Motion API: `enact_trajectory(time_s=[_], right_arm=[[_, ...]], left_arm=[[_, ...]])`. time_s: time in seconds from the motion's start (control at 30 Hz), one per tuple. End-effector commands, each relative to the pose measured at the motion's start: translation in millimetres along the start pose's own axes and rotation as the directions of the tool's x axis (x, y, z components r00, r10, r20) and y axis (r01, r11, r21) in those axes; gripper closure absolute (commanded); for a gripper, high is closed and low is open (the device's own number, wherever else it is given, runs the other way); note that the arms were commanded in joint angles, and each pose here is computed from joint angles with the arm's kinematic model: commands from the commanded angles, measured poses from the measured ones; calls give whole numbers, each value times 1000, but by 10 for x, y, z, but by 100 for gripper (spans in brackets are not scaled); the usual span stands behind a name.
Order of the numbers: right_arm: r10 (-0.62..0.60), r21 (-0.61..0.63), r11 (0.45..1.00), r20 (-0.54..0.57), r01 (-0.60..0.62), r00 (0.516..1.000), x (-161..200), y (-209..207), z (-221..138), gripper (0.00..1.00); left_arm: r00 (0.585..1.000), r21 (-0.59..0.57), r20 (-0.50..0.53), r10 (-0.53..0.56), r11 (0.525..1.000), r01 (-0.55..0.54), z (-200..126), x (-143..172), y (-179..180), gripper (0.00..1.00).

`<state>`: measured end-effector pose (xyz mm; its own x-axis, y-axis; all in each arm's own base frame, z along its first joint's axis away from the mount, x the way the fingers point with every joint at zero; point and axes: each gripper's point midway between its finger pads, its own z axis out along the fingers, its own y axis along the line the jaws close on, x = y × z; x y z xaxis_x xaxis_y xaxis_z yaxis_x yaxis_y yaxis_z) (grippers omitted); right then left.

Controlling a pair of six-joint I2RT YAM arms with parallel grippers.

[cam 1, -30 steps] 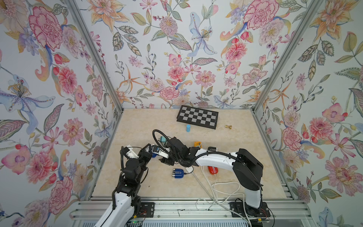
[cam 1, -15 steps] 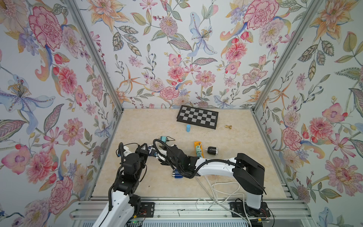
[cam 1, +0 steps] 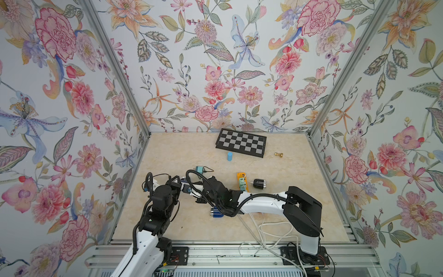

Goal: Unplug the electric shaver
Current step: Remove the charging cable from the electric shaver.

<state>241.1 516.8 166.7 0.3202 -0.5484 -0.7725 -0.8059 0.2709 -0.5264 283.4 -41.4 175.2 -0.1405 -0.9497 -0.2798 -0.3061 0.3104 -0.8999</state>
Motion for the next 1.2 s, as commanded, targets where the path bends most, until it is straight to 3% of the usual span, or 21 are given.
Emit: enact_trajectory(time_s=[0.0,0.1,0.33,0.7,0.87,1.0,1.17], right_arm=[[-11,6,1000,17,11,1000,-70,-65,74,78],[-13,18,1000,5,13,1000,-41,-78,104,82],[-57,98,994,-1,57,998,-63,-143,119,100],[-136,277,952,11,128,991,55,-276,26,100],[-137,282,951,6,130,991,148,-276,-8,100],[-167,266,952,32,153,985,-12,-221,-94,100],[-109,248,964,32,98,994,-37,-249,-203,100]], left_arm=[[1000,43,10,-20,999,20,-23,-28,-163,97],[1000,43,4,-23,999,22,-15,-16,-168,97],[999,34,-4,-47,998,47,2,8,-123,98],[998,24,9,-59,998,59,-21,-29,-137,100],[998,11,11,-58,998,58,-16,-24,-87,100],[999,-12,19,-37,999,37,-13,-34,-47,100],[999,-8,31,-32,999,33,-39,-59,-36,100]])
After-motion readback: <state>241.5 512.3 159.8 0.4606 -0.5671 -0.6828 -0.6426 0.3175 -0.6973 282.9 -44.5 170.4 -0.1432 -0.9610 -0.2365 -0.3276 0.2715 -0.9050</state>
